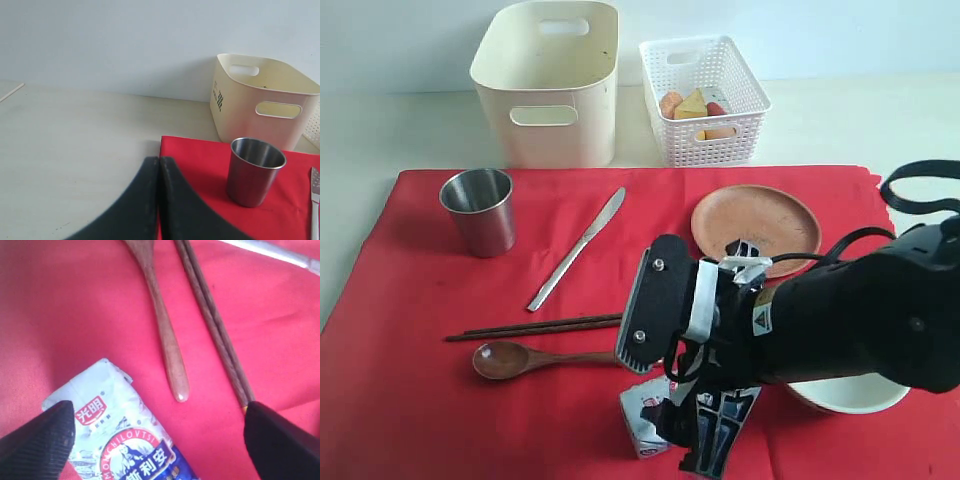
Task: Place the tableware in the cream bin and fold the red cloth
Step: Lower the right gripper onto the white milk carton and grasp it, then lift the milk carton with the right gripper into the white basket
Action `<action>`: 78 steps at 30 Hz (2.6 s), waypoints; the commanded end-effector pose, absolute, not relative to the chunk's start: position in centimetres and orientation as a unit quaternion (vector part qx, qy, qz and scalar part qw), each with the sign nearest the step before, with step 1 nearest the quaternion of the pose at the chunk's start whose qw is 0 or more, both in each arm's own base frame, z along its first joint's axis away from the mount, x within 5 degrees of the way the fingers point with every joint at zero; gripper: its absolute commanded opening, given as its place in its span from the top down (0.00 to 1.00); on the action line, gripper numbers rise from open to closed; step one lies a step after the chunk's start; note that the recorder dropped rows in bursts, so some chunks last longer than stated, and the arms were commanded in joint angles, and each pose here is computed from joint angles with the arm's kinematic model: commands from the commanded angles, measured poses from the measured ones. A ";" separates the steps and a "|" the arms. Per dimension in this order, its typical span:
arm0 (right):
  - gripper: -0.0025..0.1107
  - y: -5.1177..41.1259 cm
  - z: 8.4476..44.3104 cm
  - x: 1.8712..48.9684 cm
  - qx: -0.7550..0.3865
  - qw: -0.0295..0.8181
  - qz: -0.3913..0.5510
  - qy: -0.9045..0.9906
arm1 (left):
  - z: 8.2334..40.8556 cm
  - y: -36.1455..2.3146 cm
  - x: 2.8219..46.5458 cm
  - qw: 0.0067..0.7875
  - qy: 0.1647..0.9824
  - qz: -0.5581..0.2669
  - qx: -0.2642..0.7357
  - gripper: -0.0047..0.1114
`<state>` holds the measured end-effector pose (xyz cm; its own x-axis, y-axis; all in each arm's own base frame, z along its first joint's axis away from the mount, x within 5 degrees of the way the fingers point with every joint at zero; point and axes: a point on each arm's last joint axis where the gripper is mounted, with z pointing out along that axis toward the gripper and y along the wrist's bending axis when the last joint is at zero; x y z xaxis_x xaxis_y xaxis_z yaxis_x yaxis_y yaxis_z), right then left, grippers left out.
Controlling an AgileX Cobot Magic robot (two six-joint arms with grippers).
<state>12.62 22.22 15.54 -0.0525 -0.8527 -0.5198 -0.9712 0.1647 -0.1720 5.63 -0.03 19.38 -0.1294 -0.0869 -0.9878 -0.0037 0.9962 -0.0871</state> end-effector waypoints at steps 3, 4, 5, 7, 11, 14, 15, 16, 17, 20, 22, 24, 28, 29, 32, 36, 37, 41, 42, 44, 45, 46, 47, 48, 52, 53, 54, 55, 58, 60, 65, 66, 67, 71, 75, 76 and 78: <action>0.08 21.8 17.2 12.4 -0.639 0.289 0.119 0.703 | 19.4 0.0 5.6 0.663 0.747 -0.033 -0.032 0.94; 0.08 21.8 16.9 12.3 -0.642 0.277 0.119 0.705 | 19.4 0.0 5.6 0.663 0.747 -0.033 -0.032 0.94; 0.07 21.7 16.6 12.2 -0.648 0.263 0.116 0.705 | 19.4 0.0 5.6 0.663 0.747 -0.033 -0.032 0.94; 0.07 21.7 15.8 12.1 -0.666 0.243 0.105 0.697 | 19.4 0.0 5.6 0.663 0.747 -0.033 -0.032 0.94; 0.08 21.9 14.4 12.4 -0.679 0.228 0.093 0.691 | 19.4 0.0 5.6 0.663 0.747 -0.033 -0.032 0.94; 0.08 22.2 13.0 12.6 -0.686 0.215 0.083 0.690 | 19.4 0.0 5.6 0.663 0.747 -0.033 -0.032 0.94; 0.08 22.3 12.5 12.7 -0.689 0.215 0.079 0.688 | 19.4 0.0 5.6 0.663 0.747 -0.033 -0.032 0.94; 0.08 22.3 12.1 12.8 -0.692 0.213 0.076 0.686 | 19.4 0.0 5.6 0.663 0.747 -0.033 -0.032 0.94; 0.08 22.4 11.8 12.9 -0.695 0.214 0.072 0.683 | 19.4 0.0 5.6 0.663 0.747 -0.033 -0.032 0.94; 0.08 22.4 11.3 13.0 -0.703 0.212 0.065 0.675 | 19.4 0.0 5.6 0.663 0.747 -0.033 -0.032 0.94; 0.13 22.5 11.4 13.0 -0.702 0.213 0.066 0.676 | 19.4 0.0 5.6 0.663 0.747 -0.033 -0.032 0.94; 0.25 22.4 11.6 13.0 -0.701 0.218 0.067 0.676 | 19.4 0.0 5.6 0.663 0.747 -0.033 -0.032 0.94; 0.57 22.4 12.4 13.0 -0.701 0.231 0.069 0.671 | 19.4 0.0 5.6 0.663 0.747 -0.033 -0.032 0.94; 0.65 22.4 12.7 13.0 -0.700 0.237 0.071 0.670 | 19.4 0.0 5.6 0.663 0.747 -0.033 -0.032 0.94; 0.89 22.3 13.8 12.9 -0.699 0.249 0.076 0.667 | 19.4 0.0 5.6 0.663 0.747 -0.033 -0.032 0.94; 0.98 22.0 15.8 12.6 -0.685 0.274 0.090 0.670 | 19.4 0.0 5.6 0.663 0.747 -0.033 -0.032 0.94; 0.98 21.9 16.4 12.6 -0.679 0.284 0.094 0.670 | 19.4 0.0 5.6 0.663 0.747 -0.033 -0.032 0.94; 0.98 21.7 18.8 12.5 -0.652 0.336 0.111 0.671 | 19.4 0.0 5.6 0.663 0.747 -0.033 -0.032 0.94; 0.98 21.6 19.5 12.5 -0.642 0.355 0.115 0.669 | 19.4 0.0 5.6 0.663 0.747 -0.033 -0.032 0.94; 0.98 21.5 20.6 12.9 -0.615 0.391 0.124 0.673 | 19.4 0.0 5.6 0.663 0.747 -0.033 -0.032 0.94; 0.98 21.4 21.2 13.2 -0.597 0.412 0.127 0.677 | 19.4 0.0 5.6 0.663 0.747 -0.033 -0.032 0.94; 0.98 21.2 21.6 13.6 -0.579 0.430 0.129 0.681 | 19.4 0.0 5.6 0.663 0.747 -0.033 -0.032 0.94; 0.98 21.1 21.9 14.1 -0.559 0.444 0.131 0.688 | 19.4 0.0 5.6 0.663 0.747 -0.033 -0.032 0.94; 0.98 20.8 22.2 14.7 -0.534 0.458 0.132 0.698 | 19.4 0.0 5.6 0.663 0.747 -0.033 -0.032 0.94; 0.98 19.5 22.2 17.3 -0.464 0.483 0.116 0.734 | 19.4 0.0 5.6 0.663 0.747 -0.033 -0.032 0.94; 0.98 19.1 22.0 17.9 -0.451 0.483 0.110 0.742 | 19.4 0.0 5.6 0.663 0.747 -0.033 -0.032 0.94; 0.98 18.8 21.7 18.6 -0.437 0.484 0.103 0.751 | 19.4 0.0 5.6 0.663 0.747 -0.033 -0.032 0.94; 0.98 18.4 21.3 19.3 -0.421 0.487 0.096 0.760 | 19.4 0.0 5.6 0.663 0.747 -0.033 -0.032 0.94; 0.98 17.9 20.6 21.7 -0.389 0.487 0.075 0.779 | 19.4 0.0 5.6 0.663 0.747 -0.033 -0.032 0.94; 0.98 17.8 20.3 23.6 -0.375 0.478 0.066 0.792 | 19.4 0.0 5.6 0.663 0.747 -0.033 -0.032 0.94; 0.98 18.6 19.6 29.3 -0.358 0.440 0.057 0.822 | 19.4 0.0 5.6 0.663 0.747 -0.033 -0.032 0.94; 0.98 18.7 19.6 30.3 -0.355 0.435 0.057 0.826 | 19.4 0.0 5.6 0.663 0.747 -0.033 -0.032 0.94; 0.98 18.8 19.7 31.5 -0.350 0.432 0.058 0.829 | 19.4 0.0 5.6 0.663 0.747 -0.033 -0.032 0.94; 0.98 18.8 20.4 36.0 -0.331 0.426 0.061 0.840 | 19.4 0.0 5.6 0.663 0.747 -0.033 -0.032 0.94; 0.98 18.4 20.7 39.4 -0.291 0.436 0.071 0.849 | 19.4 0.0 5.6 0.663 0.747 -0.033 -0.032 0.94; 0.98 18.6 20.7 40.3 -0.282 0.444 0.074 0.847 | 19.4 0.0 5.6 0.663 0.747 -0.033 -0.032 0.94; 0.98 19.0 20.7 41.3 -0.273 0.458 0.074 0.843 | 19.4 0.0 5.6 0.663 0.747 -0.033 -0.032 0.94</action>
<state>39.64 18.70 20.23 -0.4529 -0.4397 -0.7756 -0.5627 0.8158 -0.1338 5.63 -0.03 19.38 -0.1294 -0.0869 -0.9878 -0.0037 0.9962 -0.0871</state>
